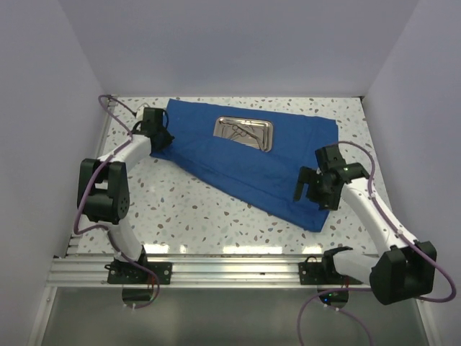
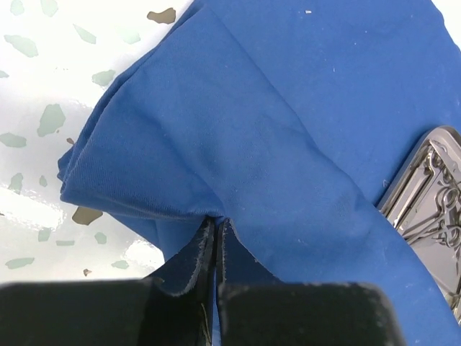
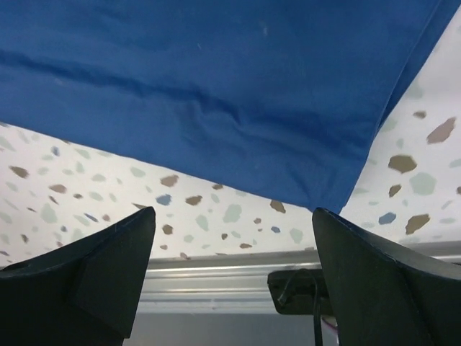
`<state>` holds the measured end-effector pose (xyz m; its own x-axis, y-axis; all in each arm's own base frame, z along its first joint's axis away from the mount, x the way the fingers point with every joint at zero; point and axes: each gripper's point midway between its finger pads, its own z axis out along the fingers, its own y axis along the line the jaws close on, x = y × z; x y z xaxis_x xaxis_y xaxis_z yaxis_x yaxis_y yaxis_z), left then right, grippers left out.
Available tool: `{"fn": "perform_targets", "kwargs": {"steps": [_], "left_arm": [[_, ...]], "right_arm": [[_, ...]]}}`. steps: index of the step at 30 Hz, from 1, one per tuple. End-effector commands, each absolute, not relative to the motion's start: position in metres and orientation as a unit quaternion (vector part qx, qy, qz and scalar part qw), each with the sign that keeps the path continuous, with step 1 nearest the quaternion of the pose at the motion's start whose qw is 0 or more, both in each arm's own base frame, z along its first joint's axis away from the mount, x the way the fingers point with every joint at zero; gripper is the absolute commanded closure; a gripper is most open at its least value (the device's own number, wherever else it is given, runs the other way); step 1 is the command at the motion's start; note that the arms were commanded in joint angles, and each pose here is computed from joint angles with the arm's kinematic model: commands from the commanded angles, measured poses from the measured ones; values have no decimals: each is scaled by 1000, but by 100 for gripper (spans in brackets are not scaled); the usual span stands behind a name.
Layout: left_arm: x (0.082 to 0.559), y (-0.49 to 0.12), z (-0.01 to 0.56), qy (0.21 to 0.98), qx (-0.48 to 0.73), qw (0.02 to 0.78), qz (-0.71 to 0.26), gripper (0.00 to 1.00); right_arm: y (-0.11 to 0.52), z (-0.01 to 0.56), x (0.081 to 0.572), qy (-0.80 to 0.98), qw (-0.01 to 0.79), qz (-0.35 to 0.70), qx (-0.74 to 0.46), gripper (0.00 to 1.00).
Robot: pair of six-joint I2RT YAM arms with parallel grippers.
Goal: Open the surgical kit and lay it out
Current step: Open the surgical kit at the center of the board.
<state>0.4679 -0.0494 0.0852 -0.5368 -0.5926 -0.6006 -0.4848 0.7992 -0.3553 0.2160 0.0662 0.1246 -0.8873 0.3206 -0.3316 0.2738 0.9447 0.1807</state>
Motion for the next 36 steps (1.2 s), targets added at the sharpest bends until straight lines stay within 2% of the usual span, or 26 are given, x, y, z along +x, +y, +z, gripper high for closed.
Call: {"fn": "perform_targets", "kwargs": {"steps": [1, 4, 7, 16, 20, 27, 30, 33, 36], "left_arm": [[482, -54, 128, 853, -298, 416, -102, 100], [480, -54, 139, 854, -288, 421, -102, 100], [477, -55, 141, 858, -283, 418, -101, 100], [465, -53, 137, 865, -272, 411, -94, 100], [464, -52, 139, 867, -267, 412, -91, 100], [467, -53, 141, 867, -261, 415, -92, 100], [468, -53, 142, 867, -258, 416, -92, 100], [466, -53, 141, 869, -255, 414, -91, 100], [466, -52, 141, 871, -251, 414, -87, 100]], "right_arm": [[82, 104, 204, 971, 146, 106, 155, 7], [79, 72, 187, 981, 84, 80, 155, 7], [70, 59, 182, 985, 63, 37, 158, 8], [25, 72, 201, 966, 104, -101, 216, 7], [15, 82, 198, 957, 119, -123, 235, 7], [22, 56, 190, 956, 86, -117, 255, 12], [22, 49, 193, 954, 92, -116, 259, 19], [21, 47, 198, 952, 102, -118, 263, 35], [22, 42, 202, 952, 103, -120, 263, 55]]}}
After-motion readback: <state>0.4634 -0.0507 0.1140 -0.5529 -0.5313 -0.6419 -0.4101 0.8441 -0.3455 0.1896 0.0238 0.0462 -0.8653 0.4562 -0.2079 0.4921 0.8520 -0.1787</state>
